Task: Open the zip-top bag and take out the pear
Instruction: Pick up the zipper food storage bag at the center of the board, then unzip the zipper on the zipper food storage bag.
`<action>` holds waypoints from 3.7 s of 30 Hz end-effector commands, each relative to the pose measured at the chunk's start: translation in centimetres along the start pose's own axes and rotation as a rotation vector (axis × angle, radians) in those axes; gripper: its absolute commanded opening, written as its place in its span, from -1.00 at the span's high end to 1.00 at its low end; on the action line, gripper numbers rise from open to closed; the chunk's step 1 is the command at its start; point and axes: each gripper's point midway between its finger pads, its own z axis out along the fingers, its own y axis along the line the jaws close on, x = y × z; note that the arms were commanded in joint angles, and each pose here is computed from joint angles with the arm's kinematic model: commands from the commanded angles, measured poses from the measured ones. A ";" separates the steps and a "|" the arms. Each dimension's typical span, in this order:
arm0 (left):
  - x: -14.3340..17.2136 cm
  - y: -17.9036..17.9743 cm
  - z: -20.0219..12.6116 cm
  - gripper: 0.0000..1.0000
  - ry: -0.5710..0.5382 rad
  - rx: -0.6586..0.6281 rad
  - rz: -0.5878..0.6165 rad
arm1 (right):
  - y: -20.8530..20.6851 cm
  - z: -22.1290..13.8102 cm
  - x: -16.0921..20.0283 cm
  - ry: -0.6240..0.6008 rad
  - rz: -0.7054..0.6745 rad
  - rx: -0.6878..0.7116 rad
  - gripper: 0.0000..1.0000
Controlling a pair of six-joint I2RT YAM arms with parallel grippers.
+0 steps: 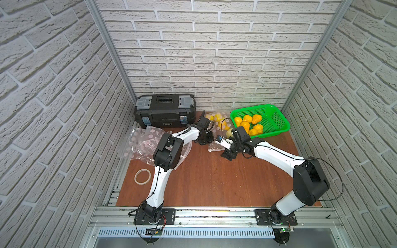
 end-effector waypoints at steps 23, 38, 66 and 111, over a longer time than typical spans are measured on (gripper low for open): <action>2.5 -8.0 -17.9 1.00 -0.171 0.334 -0.038 | 0.2 -4.8 -8.4 -0.331 -0.308 0.279 -0.54; 4.3 -10.0 -23.3 1.00 -0.276 0.385 -0.063 | 1.4 -9.7 -10.7 -0.488 -0.241 0.439 0.12; 5.4 -12.0 -38.7 -0.34 -0.754 0.499 0.655 | 0.0 -25.0 -13.5 -0.424 -0.090 0.348 0.93; 11.5 -14.7 -32.4 0.46 -0.495 0.905 1.055 | 2.2 -23.6 -14.2 -0.433 -0.141 0.203 0.93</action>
